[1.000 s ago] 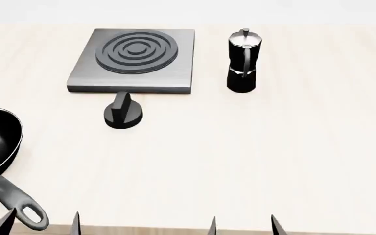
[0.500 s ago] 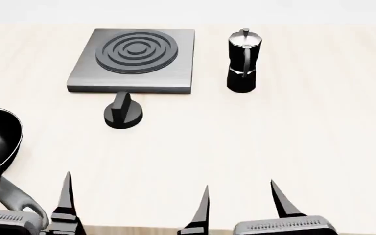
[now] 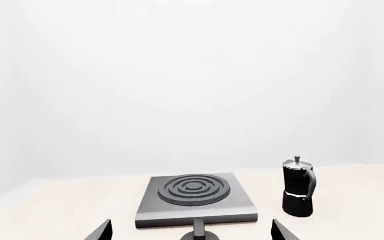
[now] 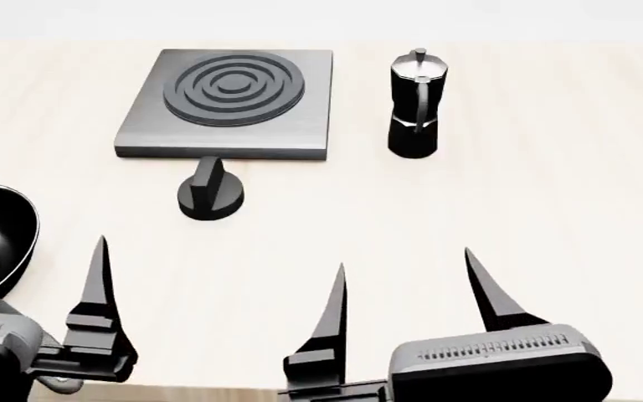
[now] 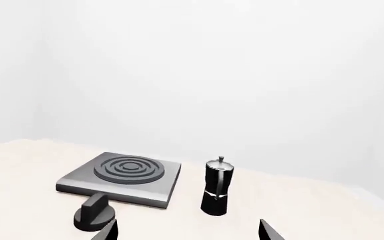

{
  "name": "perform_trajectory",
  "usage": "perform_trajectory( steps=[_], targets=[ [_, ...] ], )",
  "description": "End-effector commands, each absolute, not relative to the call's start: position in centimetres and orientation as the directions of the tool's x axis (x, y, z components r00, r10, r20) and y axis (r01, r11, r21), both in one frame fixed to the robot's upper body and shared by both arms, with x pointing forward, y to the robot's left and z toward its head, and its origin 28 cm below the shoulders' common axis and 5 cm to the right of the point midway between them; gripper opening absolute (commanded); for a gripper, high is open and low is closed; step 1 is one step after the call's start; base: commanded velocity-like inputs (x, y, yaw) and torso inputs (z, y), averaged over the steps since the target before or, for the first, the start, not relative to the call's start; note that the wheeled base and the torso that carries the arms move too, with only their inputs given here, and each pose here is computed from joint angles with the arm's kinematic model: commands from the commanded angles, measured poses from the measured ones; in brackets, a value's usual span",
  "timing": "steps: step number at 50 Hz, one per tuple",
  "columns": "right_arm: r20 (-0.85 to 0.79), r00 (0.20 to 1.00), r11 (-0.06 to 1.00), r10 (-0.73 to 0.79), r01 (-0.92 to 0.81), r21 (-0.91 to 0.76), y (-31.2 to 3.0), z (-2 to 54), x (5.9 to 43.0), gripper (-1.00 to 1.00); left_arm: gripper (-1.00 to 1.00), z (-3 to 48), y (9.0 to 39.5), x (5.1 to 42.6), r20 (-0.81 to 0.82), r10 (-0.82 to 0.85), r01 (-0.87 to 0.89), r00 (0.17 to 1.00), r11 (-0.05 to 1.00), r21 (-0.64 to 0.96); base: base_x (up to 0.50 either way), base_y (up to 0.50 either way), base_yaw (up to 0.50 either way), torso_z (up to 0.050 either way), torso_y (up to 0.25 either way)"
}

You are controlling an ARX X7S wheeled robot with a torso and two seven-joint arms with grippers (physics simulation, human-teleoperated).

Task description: Turn on the stove.

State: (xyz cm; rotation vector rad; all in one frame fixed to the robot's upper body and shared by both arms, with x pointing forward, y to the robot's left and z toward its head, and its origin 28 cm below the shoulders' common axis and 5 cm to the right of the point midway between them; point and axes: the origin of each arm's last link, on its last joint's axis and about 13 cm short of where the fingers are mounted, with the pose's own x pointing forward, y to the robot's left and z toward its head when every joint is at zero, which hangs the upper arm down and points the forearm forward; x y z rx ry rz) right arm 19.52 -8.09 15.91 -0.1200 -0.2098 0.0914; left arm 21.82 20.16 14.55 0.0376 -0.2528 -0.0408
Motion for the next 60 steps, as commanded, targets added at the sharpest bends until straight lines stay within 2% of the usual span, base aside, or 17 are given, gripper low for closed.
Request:
perform_trajectory(
  steps=[1, 60],
  targets=[
    [0.254, 0.96, 0.987, 0.121, -0.089, -0.135, -7.87, 17.49, 19.18, 1.0, 1.0, 15.83, 20.01, 21.76, 0.292, -0.046, 0.035, 0.955, 0.998, 0.044, 0.0, 0.0, 0.0, 0.0, 0.0],
    [0.292, 0.947, 0.982, 0.132, -0.085, -0.168, -7.64, 18.33, 18.53, 1.0, 1.0, 16.58, 20.26, 21.09, 0.317, -0.028, 0.021, 0.948, 0.999, 0.026, 0.0, 0.02, 0.0, 0.0, 0.0]
  ],
)
